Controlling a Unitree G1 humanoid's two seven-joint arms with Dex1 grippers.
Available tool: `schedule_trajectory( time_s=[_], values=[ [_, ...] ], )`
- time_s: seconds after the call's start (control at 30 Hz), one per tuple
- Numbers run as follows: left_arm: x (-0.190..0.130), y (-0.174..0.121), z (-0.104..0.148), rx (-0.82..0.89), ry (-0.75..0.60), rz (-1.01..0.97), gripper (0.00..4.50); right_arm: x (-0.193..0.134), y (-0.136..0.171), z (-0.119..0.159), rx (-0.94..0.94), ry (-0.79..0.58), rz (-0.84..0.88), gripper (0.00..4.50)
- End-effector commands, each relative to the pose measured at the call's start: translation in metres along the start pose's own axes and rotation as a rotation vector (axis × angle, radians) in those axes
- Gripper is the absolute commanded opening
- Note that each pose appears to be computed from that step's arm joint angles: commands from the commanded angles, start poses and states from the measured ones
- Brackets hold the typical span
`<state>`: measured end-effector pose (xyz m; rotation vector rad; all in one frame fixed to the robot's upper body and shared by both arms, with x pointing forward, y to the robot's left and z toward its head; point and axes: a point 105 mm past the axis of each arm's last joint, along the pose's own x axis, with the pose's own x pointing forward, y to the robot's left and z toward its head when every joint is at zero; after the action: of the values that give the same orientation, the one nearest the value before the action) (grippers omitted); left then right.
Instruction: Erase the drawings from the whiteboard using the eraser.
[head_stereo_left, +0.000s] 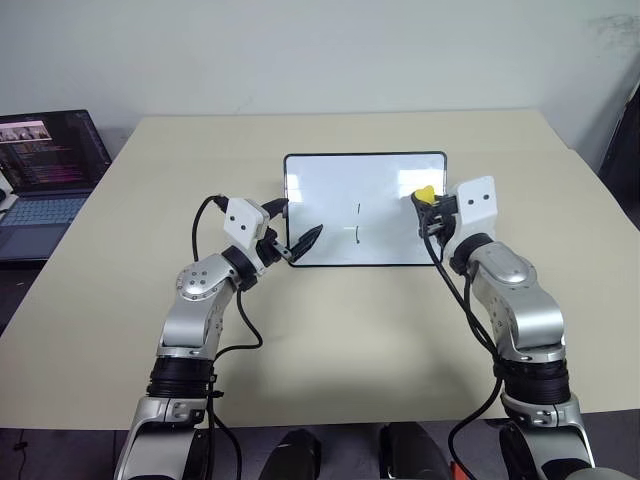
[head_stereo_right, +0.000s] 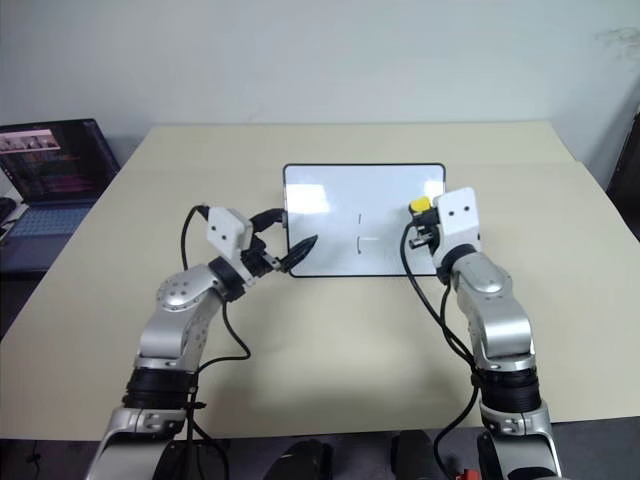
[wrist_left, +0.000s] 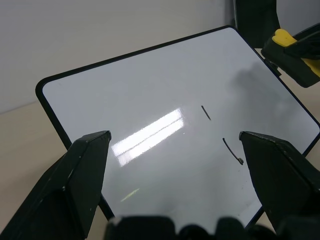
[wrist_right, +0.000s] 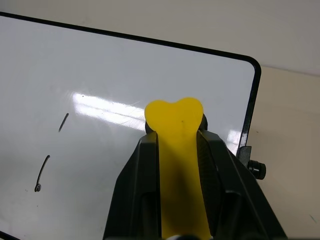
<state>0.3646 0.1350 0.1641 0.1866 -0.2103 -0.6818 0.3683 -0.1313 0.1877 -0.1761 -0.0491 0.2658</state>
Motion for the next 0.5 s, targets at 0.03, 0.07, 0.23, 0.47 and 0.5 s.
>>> schedule_trajectory(
  time_s=[0.03,0.07,0.23,0.47,0.5],
  values=[
    [0.004,-0.001,0.016,0.031,-0.046,-0.018,4.50,-0.004,-0.003,0.017,-0.001,-0.063,-0.012,0.83],
    [0.004,-0.001,0.016,0.031,-0.046,-0.019,4.50,-0.003,-0.002,0.017,-0.002,-0.064,-0.010,0.83],
    [0.004,0.000,0.015,0.031,-0.044,-0.017,4.50,0.003,0.003,0.020,-0.020,-0.068,0.014,0.83],
    [0.000,0.000,0.012,0.026,-0.033,-0.009,4.50,0.023,0.029,0.019,-0.098,-0.059,0.114,0.83],
    [0.000,-0.001,0.011,0.025,-0.031,-0.009,4.50,0.027,0.033,0.018,-0.111,-0.056,0.129,0.83]
  ],
)
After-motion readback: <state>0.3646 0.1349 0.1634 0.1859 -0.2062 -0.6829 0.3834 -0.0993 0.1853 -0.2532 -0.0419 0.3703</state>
